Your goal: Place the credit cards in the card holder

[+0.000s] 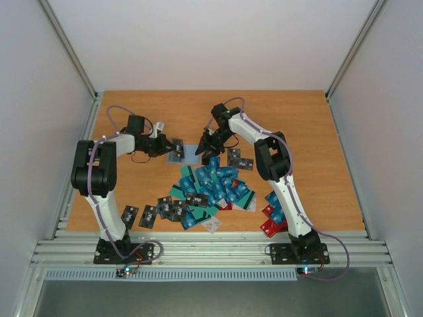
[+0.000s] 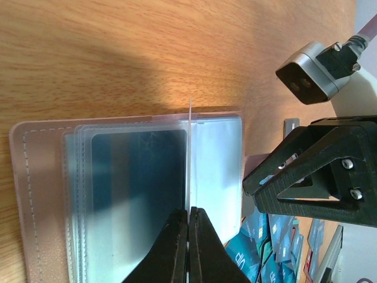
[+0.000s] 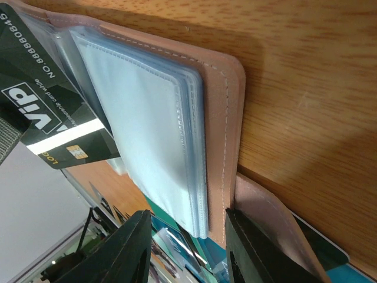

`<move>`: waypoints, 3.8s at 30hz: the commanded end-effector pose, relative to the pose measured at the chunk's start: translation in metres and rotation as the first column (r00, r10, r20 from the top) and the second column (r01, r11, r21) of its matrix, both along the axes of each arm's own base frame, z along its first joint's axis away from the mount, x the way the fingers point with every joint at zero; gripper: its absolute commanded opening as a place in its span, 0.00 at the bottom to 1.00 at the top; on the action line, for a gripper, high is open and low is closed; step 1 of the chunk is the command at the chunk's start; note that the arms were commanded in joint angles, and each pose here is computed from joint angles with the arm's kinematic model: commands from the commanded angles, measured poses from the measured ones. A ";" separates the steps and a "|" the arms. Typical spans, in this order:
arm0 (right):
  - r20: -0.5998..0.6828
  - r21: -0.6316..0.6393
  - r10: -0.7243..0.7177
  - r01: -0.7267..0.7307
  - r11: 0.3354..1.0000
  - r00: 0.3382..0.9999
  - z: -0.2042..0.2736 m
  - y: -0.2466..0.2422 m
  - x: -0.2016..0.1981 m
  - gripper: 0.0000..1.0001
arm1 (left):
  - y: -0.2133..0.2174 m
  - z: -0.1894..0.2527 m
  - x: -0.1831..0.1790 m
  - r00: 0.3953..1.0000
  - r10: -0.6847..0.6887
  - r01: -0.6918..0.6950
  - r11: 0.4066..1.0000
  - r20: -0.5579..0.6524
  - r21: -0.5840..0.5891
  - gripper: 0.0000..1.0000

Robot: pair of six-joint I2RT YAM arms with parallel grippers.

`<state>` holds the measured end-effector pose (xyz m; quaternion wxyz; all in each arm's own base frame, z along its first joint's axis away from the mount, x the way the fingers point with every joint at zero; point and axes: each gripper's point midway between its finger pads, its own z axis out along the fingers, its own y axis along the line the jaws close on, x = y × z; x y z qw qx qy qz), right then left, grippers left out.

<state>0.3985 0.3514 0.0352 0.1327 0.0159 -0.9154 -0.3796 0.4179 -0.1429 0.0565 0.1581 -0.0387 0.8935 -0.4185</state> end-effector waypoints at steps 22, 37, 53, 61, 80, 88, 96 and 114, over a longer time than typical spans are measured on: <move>-0.002 0.005 0.031 -0.031 0.999 1.000 -0.007 0.001 -0.003 0.35 | -0.011 -0.008 -0.006 0.999 -0.040 0.041 0.993 0.013 -0.111 0.00; -0.006 0.010 0.028 -0.028 1.000 1.000 -0.009 0.002 -0.002 0.34 | -0.012 -0.017 -0.019 0.988 -0.043 0.026 0.993 -0.149 -0.113 0.00; -0.005 0.019 0.024 -0.024 1.000 1.000 -0.008 0.004 -0.001 0.33 | -0.023 -0.018 -0.023 0.976 -0.110 0.083 0.985 -0.186 -0.149 0.00; 0.000 0.011 0.024 -0.024 1.000 1.000 -0.008 0.003 0.000 0.32 | -0.029 -0.022 -0.021 0.973 -0.137 0.104 0.978 -0.184 -0.181 0.00; -0.001 -0.007 0.028 -0.028 1.000 1.000 -0.008 -0.001 0.000 0.31 | -0.050 -0.031 -0.019 0.958 -0.213 0.189 0.973 -0.194 -0.136 0.00; 0.002 -0.001 0.026 -0.026 1.000 1.000 -0.005 -0.001 0.001 0.31 | -0.061 -0.031 -0.020 0.953 -0.222 0.205 0.973 -0.208 -0.103 0.00; 0.007 -0.001 0.021 -0.021 1.000 1.000 -0.001 -0.001 0.002 0.30 | -0.057 -0.033 -0.020 0.955 -0.156 0.157 0.987 -0.253 -0.017 0.06; -0.001 -0.030 -0.008 0.008 1.000 1.000 0.003 -0.001 0.003 0.27 | -0.049 -0.032 -0.024 0.928 -0.025 0.103 0.976 -0.370 0.193 0.18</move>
